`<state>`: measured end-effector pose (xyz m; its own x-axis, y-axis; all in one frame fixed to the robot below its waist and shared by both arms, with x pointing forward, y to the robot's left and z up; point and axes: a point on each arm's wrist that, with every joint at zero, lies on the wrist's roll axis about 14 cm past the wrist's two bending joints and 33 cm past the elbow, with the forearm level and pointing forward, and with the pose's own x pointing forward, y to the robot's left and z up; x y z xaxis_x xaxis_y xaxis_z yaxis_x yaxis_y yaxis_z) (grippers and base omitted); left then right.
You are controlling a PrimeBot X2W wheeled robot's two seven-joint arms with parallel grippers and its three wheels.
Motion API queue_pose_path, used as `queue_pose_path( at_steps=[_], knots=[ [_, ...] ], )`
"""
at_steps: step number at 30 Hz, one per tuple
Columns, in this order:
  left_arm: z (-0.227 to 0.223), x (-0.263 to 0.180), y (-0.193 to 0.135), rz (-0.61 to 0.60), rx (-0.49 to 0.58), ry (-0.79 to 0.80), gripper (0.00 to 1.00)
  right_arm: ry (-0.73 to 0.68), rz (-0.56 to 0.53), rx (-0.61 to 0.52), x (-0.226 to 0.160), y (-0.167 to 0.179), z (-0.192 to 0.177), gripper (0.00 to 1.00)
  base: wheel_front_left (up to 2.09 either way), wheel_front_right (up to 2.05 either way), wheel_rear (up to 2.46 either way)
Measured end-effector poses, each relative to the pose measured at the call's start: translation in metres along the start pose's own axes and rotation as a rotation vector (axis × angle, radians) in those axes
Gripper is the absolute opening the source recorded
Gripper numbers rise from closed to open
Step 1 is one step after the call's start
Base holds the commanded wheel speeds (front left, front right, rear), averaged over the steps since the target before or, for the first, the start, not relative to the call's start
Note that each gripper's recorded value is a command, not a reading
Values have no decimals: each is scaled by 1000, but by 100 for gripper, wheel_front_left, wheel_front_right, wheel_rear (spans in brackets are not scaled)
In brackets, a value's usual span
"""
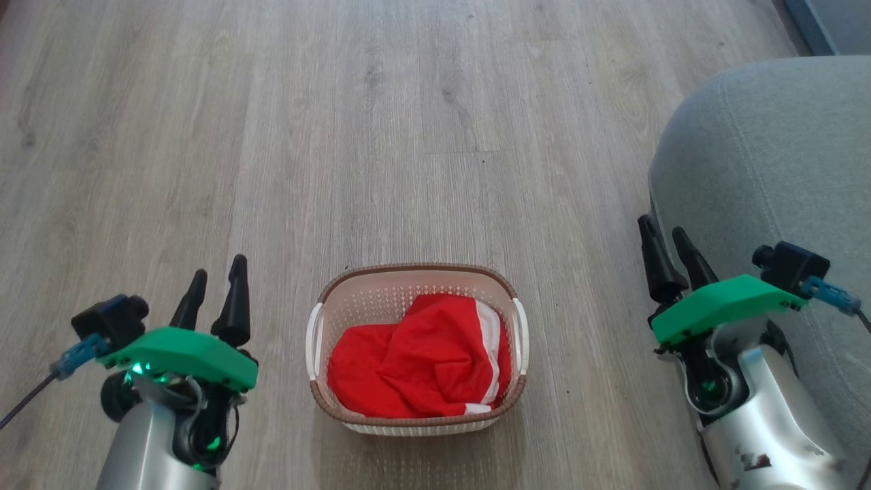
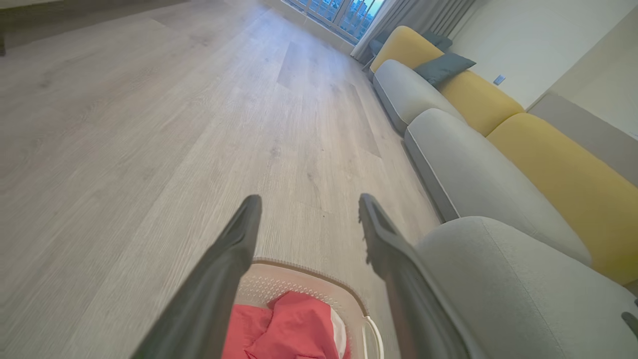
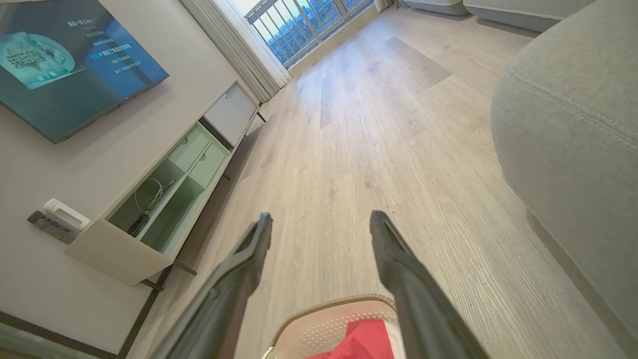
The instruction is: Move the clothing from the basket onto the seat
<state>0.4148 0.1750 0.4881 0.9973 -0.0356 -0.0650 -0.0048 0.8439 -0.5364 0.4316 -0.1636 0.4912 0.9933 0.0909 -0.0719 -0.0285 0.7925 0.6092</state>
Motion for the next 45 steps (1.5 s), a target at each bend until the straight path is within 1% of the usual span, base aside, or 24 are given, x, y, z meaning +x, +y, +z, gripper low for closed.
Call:
queue_pose_path(
  at_steps=[11, 16, 22, 41, 45],
  knots=[
    [9, 7, -4, -9, 116, -38, 100, -24, 34, -137, 9, 9, 9, 100, 0, 0, 0],
    [8, 9, 0, 2, 153, -39, 100, -33, 46, -192, 12, 12, 12, 100, 0, 0, 0],
    [9, 10, 2, 5, 228, -40, 100, -23, 51, -283, 15, 11, 12, 100, 0, 0, 0],
    [25, 22, -11, -32, 400, -113, 100, -41, 94, -508, 29, 19, 21, 100, 0, 0, 0],
    [25, 22, -13, -38, 440, -118, 100, -73, 94, -543, 29, 20, 30, 100, 0, 0, 0]
  ],
)
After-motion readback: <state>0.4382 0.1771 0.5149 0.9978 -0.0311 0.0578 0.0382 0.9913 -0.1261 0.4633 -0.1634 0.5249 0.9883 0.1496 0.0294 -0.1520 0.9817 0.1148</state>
